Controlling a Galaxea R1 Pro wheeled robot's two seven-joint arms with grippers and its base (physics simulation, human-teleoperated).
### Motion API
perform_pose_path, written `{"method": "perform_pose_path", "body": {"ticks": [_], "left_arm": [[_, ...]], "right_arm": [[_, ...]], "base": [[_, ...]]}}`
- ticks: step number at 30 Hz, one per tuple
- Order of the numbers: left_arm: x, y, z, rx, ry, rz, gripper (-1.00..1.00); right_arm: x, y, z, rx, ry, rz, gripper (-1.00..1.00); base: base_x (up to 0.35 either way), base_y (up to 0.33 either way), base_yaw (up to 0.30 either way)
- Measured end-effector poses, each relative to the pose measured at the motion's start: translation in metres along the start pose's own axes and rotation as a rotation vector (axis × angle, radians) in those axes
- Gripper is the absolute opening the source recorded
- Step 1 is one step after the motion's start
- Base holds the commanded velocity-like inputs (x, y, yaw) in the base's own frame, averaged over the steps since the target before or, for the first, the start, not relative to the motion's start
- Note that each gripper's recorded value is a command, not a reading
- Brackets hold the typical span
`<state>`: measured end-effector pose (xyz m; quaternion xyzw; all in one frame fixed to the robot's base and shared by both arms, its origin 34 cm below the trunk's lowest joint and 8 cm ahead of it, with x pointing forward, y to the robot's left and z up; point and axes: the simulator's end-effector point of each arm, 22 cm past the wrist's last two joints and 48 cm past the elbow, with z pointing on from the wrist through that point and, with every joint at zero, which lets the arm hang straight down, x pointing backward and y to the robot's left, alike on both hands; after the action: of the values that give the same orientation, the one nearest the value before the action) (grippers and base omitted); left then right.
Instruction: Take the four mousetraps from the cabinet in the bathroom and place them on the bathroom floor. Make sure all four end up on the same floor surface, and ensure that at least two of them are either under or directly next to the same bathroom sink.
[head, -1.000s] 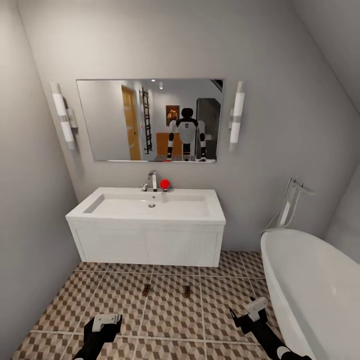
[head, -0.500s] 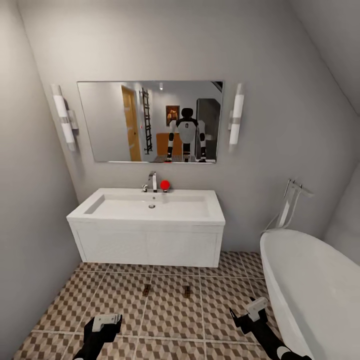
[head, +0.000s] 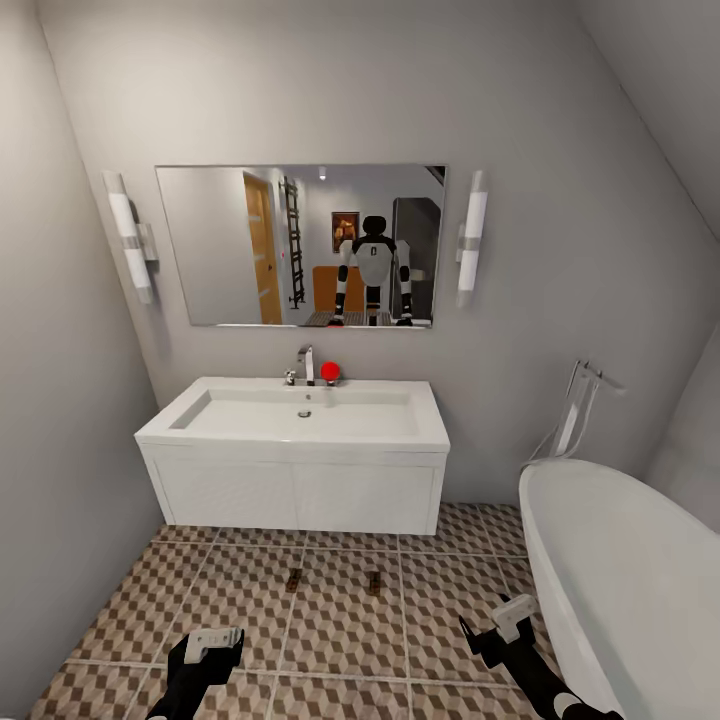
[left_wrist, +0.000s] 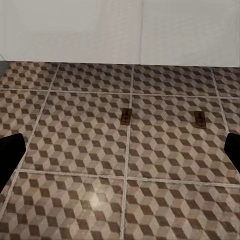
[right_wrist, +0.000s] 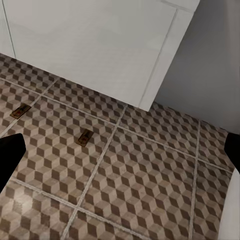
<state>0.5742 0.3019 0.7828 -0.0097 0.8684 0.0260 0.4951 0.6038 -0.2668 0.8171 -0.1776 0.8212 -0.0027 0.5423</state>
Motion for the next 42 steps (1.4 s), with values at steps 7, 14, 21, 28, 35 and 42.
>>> {"method": "perform_pose_path", "body": {"ticks": [7,14,21,28,35,42], "left_arm": [[-0.0006,0.0001,-0.0013,0.000,0.000,0.000,1.00],[-0.0006,0.0000,-0.0013,0.000,0.000,0.000,1.00],[-0.0006,-0.0001,-0.0013,0.000,0.000,0.000,1.00],[-0.0006,0.0000,-0.0013,0.000,0.000,0.000,1.00],[-0.0006,0.0001,-0.0013,0.000,0.000,0.000,1.00],[-0.0006,0.0001,-0.0013,0.000,0.000,0.000,1.00]], "right_arm": [[-0.0008,0.0002,-0.0012,0.000,0.000,0.000,1.00],[-0.0008,0.0002,-0.0012,0.000,0.000,0.000,1.00],[-0.0008,0.0002,-0.0012,-0.001,0.000,0.000,1.00],[-0.0008,0.0002,-0.0012,0.000,0.000,0.000,1.00],[-0.0008,0.0002,-0.0012,0.000,0.000,0.000,1.00],[-0.0008,0.0002,-0.0012,0.000,0.000,0.000,1.00]], "base": [[0.000,0.000,0.000],[0.000,0.000,0.000],[0.000,0.000,0.000],[0.000,0.000,0.000],[0.000,0.000,0.000],[0.000,0.000,0.000]]}}
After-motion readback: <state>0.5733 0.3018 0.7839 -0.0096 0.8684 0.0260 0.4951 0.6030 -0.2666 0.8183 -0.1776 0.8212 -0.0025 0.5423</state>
